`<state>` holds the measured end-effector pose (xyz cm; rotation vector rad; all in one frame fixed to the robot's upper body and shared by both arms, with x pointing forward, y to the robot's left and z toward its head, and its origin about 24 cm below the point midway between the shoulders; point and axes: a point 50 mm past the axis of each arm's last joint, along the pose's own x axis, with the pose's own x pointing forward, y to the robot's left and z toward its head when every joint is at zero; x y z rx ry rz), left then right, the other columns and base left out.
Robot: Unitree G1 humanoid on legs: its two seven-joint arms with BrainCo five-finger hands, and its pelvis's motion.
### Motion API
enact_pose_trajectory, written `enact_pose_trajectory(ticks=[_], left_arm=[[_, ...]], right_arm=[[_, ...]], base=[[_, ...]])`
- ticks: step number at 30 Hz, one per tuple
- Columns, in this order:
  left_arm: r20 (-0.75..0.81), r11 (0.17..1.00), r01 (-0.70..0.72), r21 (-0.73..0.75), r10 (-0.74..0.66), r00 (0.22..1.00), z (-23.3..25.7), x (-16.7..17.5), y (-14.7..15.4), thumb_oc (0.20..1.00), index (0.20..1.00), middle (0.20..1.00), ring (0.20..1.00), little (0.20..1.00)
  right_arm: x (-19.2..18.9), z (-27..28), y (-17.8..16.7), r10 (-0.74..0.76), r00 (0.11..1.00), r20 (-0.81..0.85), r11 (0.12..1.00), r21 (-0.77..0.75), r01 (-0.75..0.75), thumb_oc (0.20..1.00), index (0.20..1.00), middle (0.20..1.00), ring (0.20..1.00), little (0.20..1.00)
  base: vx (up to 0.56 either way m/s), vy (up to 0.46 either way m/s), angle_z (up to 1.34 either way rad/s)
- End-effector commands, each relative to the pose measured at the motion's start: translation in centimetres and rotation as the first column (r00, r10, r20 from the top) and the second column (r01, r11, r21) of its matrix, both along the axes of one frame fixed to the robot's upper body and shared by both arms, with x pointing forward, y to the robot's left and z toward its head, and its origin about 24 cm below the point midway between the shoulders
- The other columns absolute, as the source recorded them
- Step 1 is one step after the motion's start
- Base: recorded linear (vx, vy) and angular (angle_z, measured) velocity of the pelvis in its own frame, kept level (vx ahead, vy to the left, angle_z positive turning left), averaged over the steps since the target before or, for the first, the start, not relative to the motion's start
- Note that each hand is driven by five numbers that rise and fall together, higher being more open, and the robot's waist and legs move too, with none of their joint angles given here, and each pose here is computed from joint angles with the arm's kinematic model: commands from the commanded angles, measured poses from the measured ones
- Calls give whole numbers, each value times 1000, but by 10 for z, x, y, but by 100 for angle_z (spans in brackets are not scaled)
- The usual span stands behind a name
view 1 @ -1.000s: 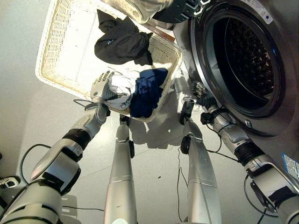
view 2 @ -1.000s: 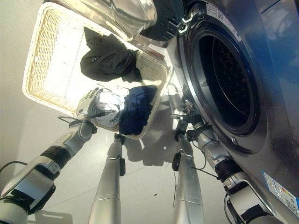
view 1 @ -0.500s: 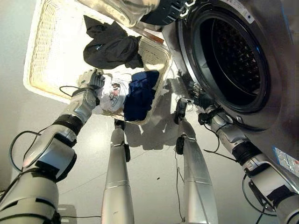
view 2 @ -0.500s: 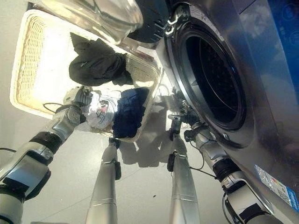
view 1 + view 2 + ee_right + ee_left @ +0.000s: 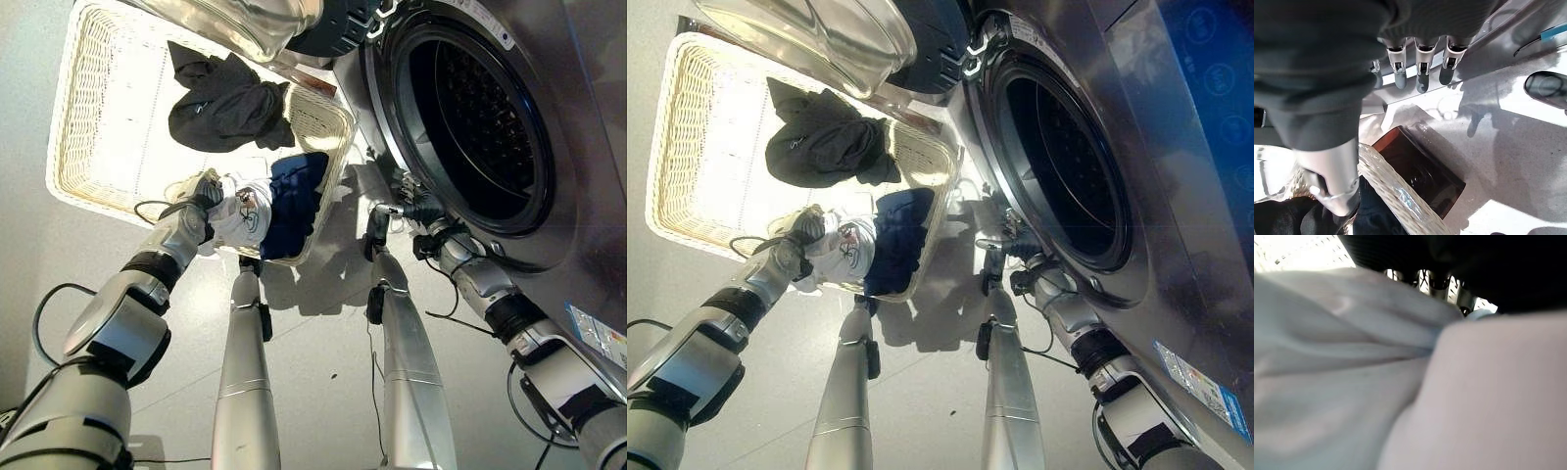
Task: Put the clothes into the washing machine.
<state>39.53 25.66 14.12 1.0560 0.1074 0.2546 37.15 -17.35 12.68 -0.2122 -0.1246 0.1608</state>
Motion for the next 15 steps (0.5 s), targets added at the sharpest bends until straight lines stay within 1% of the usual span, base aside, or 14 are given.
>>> enact_pose_trajectory(ticks=[1,2,3,5,7,8,9,11,12,14,15], left_arm=[[288,943,-110,-313,205,936,-18,-19,7,1000,1000,1000,1000,1000],[316,938,-110,-330,219,923,-16,-20,7,1000,1000,1000,1000,1000],[374,920,-110,-377,260,890,-13,-23,9,1000,1000,1000,1000,1000],[484,885,-89,-456,331,810,-8,-30,12,1000,1000,1000,1000,1000],[544,855,-74,-513,391,742,-8,-38,10,1000,1000,1000,1000,1000],[588,843,-58,-534,420,692,-6,-42,11,1000,1000,1000,1000,1000],[618,838,-45,-544,436,654,-5,-47,10,1000,1000,1000,1000,1000],[651,836,-28,-549,448,613,-5,-52,8,1000,1000,1000,1000,1000],[688,842,-6,-539,444,574,-5,-57,3,1000,1000,1000,1000,1000],[739,863,28,-504,414,532,-3,-63,-4,1000,1000,1000,1000,1000],[754,873,37,-487,398,523,-2,-65,-7,1000,1000,1000,1000,1000]], right_arm=[[-7,3,-3,1,999,42,999,37,-2,1000,1000,1000,1000,1000],[-8,2,-2,0,999,42,999,38,-1,1000,1000,1000,1000,1000],[-9,-1,-1,-6,999,42,999,47,4,1000,1000,1000,1000,1000],[-13,-5,2,-16,999,42,998,65,13,1000,1000,1000,1000,1000],[-16,-7,3,-24,999,41,997,78,20,1000,1000,1000,1000,1000],[-16,-8,4,-27,999,41,996,85,23,1000,1000,1000,1000,1000],[-17,-9,3,-30,999,40,996,91,27,1000,1000,1000,1000,1000],[-18,-10,4,-34,999,39,995,98,30,1000,1000,1000,1000,1000],[-21,-12,5,-40,998,39,994,108,35,1000,1000,1000,1000,1000],[-24,-12,5,-44,998,42,993,115,39,1000,1000,1000,1000,1000],[-25,-13,5,-45,998,42,992,116,40,1000,1000,1000,1000,1000]], base=[[-5,-61,0],[-9,-92,0],[-5,-68,0],[-5,-89,4],[-5,-76,6],[-3,-70,6],[-1,-68,4],[1,-61,7],[4,-64,7],[4,-49,3],[0,-24,3]])
